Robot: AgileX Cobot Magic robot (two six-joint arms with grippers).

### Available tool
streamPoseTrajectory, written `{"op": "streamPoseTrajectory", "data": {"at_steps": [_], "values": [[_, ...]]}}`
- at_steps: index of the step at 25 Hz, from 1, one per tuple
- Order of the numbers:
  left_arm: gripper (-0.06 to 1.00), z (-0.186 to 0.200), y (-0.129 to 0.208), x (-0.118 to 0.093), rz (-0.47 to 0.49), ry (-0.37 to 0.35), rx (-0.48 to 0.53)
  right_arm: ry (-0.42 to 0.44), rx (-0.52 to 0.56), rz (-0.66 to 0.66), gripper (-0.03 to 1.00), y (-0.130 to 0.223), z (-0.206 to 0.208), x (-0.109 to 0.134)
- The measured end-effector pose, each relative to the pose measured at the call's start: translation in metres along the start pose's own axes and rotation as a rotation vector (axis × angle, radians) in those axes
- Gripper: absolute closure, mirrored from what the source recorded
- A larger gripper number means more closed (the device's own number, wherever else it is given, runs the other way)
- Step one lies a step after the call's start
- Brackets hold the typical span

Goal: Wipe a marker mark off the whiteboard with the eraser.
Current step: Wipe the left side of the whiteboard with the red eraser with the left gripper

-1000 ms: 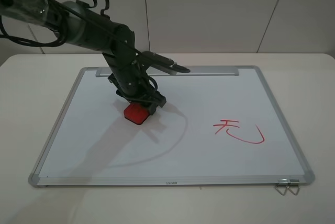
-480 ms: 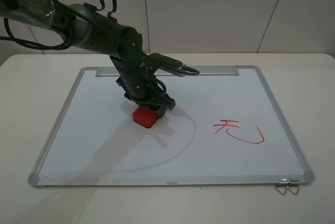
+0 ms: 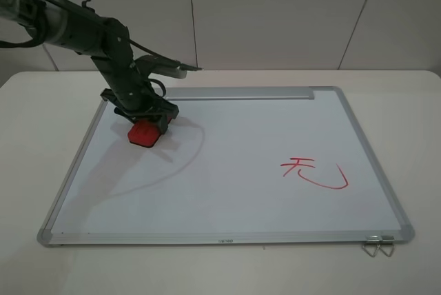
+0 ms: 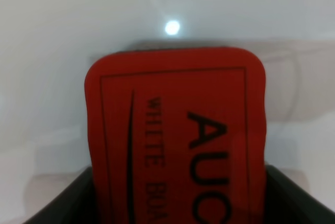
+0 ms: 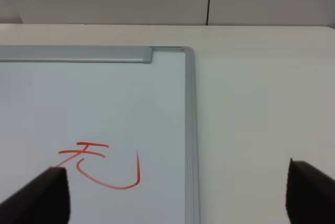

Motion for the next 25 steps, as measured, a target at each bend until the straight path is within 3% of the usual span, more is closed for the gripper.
{"op": "streamPoseTrajectory", "data": {"at_steps": [5,11,18,25], "values": [[0.37,0.003,-0.004,0.048,0.103,-0.028,-0.004,0.0,0.0,0.0,0.26,0.0,0.0,0.0],[0.37,0.003,-0.004,0.054,0.118,-0.031,-0.002,0.0,0.0,0.0,0.26,0.0,0.0,0.0],[0.37,0.002,-0.003,0.043,0.095,-0.026,0.004,0.0,0.0,0.0,0.26,0.0,0.0,0.0],[0.37,-0.005,0.006,-0.001,-0.001,-0.003,0.033,0.0,0.0,0.0,0.26,0.0,0.0,0.0]]}}
Point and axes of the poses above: a point on each arm's last joint axis where the gripper is mounted, z pointing back along that axis away from the gripper, x along the wrist's bending axis when the last joint is at zero, y = z × x, the point moved 10 cm from there along -z, pointing out along that axis toward the gripper, and after that the axes turned 9 degrees about z, right-handed, at the moved point
